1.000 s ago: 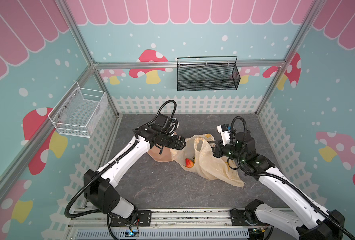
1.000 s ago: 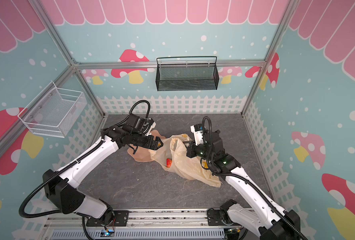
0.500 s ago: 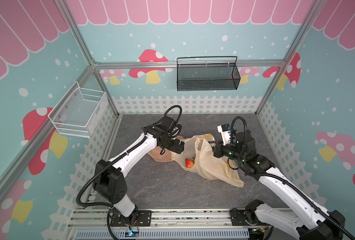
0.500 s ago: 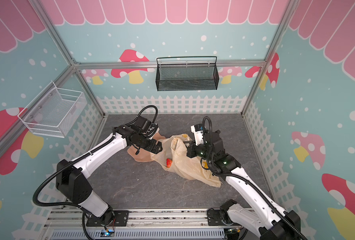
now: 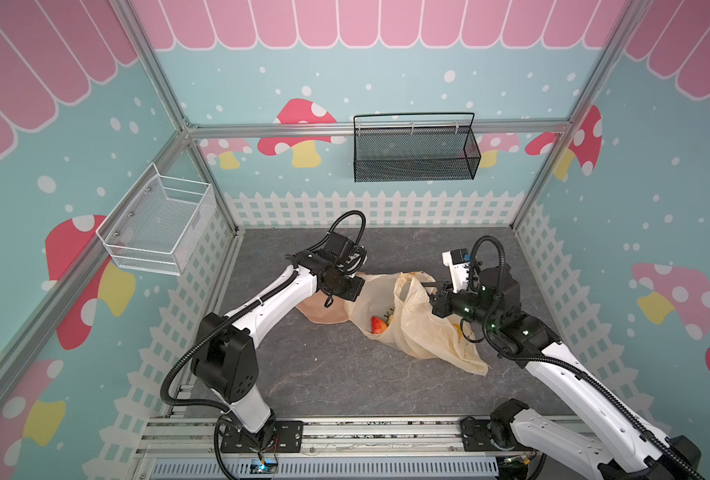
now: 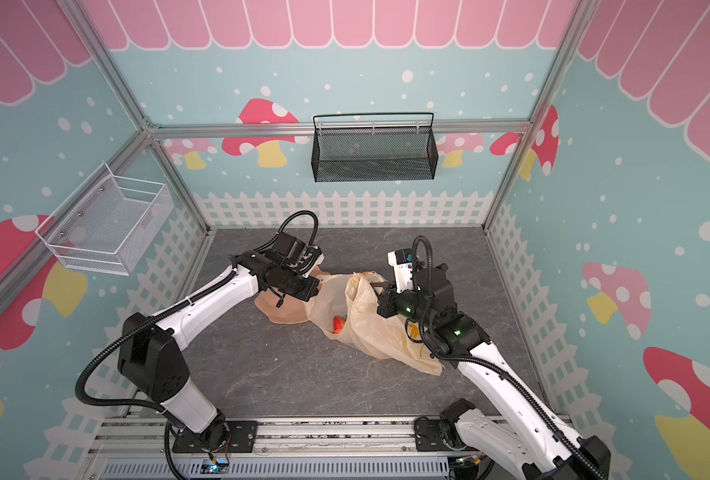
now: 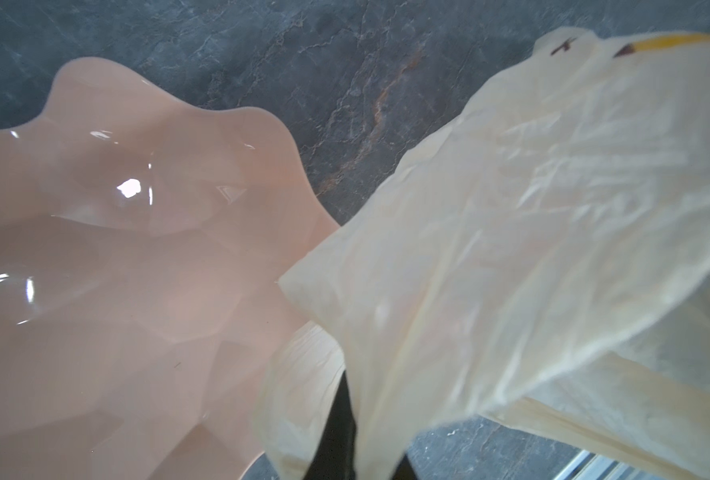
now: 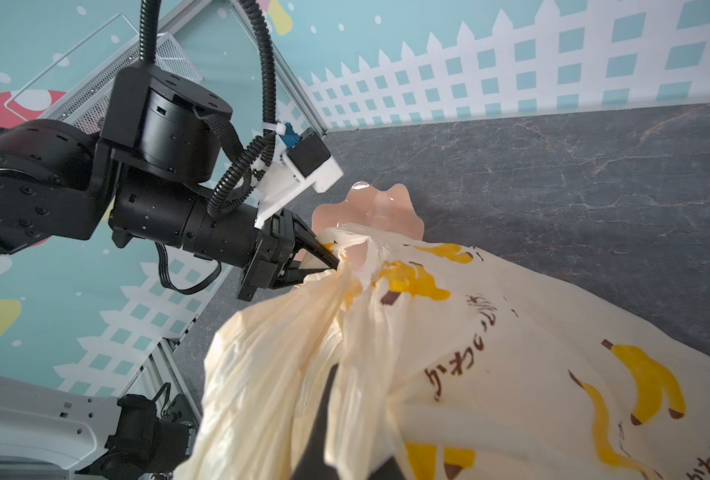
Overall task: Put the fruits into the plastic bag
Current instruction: 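Raise the left gripper and grasp the bag handle farthest from the robot, then hold the bag handle with the left gripper while the right gripper releases its edge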
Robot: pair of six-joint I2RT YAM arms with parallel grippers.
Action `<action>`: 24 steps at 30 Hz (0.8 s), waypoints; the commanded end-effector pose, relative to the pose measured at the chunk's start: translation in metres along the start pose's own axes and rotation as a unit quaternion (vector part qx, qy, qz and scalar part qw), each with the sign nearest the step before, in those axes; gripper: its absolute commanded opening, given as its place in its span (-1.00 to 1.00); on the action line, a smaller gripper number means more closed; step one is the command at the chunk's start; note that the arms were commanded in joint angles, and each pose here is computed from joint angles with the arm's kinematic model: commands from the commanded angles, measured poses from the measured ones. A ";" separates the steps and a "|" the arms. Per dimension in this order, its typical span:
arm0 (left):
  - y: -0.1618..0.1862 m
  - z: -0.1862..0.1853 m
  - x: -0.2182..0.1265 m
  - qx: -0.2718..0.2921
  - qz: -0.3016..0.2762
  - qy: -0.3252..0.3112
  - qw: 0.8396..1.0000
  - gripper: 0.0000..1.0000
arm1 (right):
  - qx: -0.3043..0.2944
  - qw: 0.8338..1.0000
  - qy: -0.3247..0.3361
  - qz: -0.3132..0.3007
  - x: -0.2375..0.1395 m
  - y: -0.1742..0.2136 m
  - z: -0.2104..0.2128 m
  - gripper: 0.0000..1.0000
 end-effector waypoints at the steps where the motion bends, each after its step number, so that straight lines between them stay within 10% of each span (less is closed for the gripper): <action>1: -0.007 -0.013 -0.023 -0.004 -0.037 0.052 0.998 -1.00 | 0.010 1.000 0.015 -0.003 -0.003 0.003 -0.002 -1.00; 24: -0.037 -0.022 -0.143 -0.137 -0.145 0.266 0.943 -1.00 | 0.036 0.989 0.139 0.017 -0.011 -0.029 -0.030 -0.89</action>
Point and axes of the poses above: each gripper's point midway between its finger pads, its own x axis out along the fingers, its own z axis along the line the jaws close on, y = z × x, the point moved 9 cm from there along -x, back along the fingers, and after that the axes turned 2 degrees about x, right-handed, at the moved point
